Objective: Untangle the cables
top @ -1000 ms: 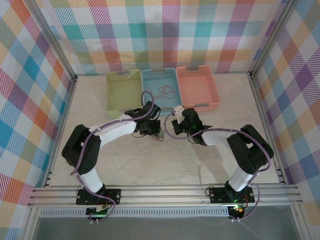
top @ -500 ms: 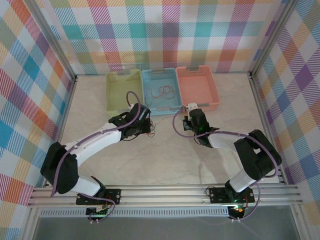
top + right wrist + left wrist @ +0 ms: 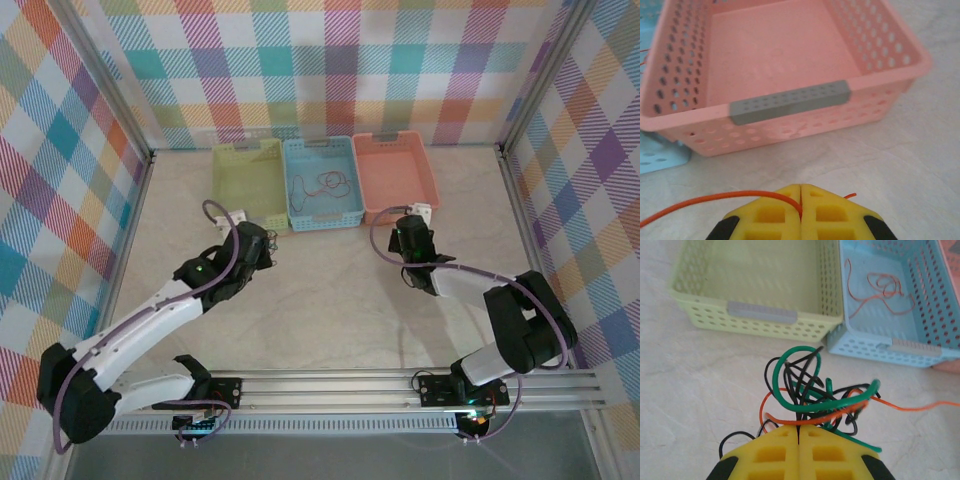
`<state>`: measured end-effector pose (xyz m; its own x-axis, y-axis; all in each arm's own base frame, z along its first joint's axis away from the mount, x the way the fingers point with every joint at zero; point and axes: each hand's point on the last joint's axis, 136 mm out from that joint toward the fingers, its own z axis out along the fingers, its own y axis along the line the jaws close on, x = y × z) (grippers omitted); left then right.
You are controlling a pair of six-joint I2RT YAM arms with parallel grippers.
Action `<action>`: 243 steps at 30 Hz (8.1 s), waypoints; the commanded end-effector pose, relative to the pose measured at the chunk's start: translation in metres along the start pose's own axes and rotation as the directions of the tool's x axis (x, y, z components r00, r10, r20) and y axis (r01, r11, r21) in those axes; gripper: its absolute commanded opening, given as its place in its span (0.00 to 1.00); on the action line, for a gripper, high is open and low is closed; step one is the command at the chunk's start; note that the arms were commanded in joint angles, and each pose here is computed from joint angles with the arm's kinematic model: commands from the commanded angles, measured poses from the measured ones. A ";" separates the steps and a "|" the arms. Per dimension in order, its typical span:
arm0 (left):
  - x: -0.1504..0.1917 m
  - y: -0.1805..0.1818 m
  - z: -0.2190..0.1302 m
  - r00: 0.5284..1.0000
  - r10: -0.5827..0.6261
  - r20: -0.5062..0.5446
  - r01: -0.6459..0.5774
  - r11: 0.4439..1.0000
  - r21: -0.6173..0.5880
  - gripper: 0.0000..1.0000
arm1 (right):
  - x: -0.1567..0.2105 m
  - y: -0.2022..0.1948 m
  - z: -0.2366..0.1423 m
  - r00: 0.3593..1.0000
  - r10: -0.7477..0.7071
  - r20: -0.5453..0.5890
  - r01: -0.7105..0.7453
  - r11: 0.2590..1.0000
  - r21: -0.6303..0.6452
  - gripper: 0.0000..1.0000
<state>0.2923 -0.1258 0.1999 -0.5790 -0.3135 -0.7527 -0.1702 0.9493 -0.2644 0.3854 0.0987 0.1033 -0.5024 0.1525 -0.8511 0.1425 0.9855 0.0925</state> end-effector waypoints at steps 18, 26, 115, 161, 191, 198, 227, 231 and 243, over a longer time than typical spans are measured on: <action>-0.036 0.045 -0.039 0.963 -0.136 0.232 0.154 0.986 -0.061 0.00 | 0.022 -0.132 -0.037 0.883 0.446 0.150 -0.464 0.772 0.435 0.00; -0.039 0.053 -0.045 0.953 -0.153 0.262 0.176 0.982 -0.064 0.00 | 0.027 -0.147 -0.044 0.855 0.486 0.184 -0.512 0.728 0.456 0.00; -0.013 -0.030 -0.025 0.996 -0.043 0.081 0.020 0.962 0.271 0.00 | 0.040 0.218 -0.101 0.894 -0.369 0.253 0.417 0.483 -0.770 0.00; -0.002 -0.063 -0.029 1.000 -0.010 0.024 -0.001 0.902 0.432 0.00 | 0.073 0.247 -0.124 0.861 -0.440 0.253 0.392 0.261 -0.882 0.15; -0.023 0.014 -0.035 0.975 -0.138 0.172 0.118 0.985 0.124 0.00 | -0.001 0.066 -0.025 0.981 -0.171 0.089 0.184 0.971 -0.154 0.00; -0.027 0.024 -0.039 0.965 -0.162 0.204 0.145 0.985 0.096 0.00 | 0.000 0.030 -0.020 0.997 -0.051 0.049 0.054 0.997 -0.052 0.00; -0.012 -0.004 -0.019 0.991 -0.087 0.103 0.072 0.988 0.139 0.00 | -0.130 0.105 -0.159 0.949 0.025 0.314 0.144 0.852 -0.504 0.00; -0.011 -0.005 -0.017 0.992 -0.084 0.098 0.070 0.988 0.141 0.00 | -0.174 0.129 -0.189 0.929 0.044 0.366 0.189 0.795 -0.576 0.00; -0.012 -0.007 -0.020 0.992 -0.079 0.094 0.064 0.986 0.153 0.00 | -0.275 0.198 -0.227 0.887 0.140 0.440 0.241 0.672 -0.700 0.00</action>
<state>0.2806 -0.1251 0.2035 -0.5187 -0.3808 -0.7655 -0.1112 0.9178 -0.3812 0.3617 0.2537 0.4503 -0.0662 0.2283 -0.9713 -0.5582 0.7985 0.2257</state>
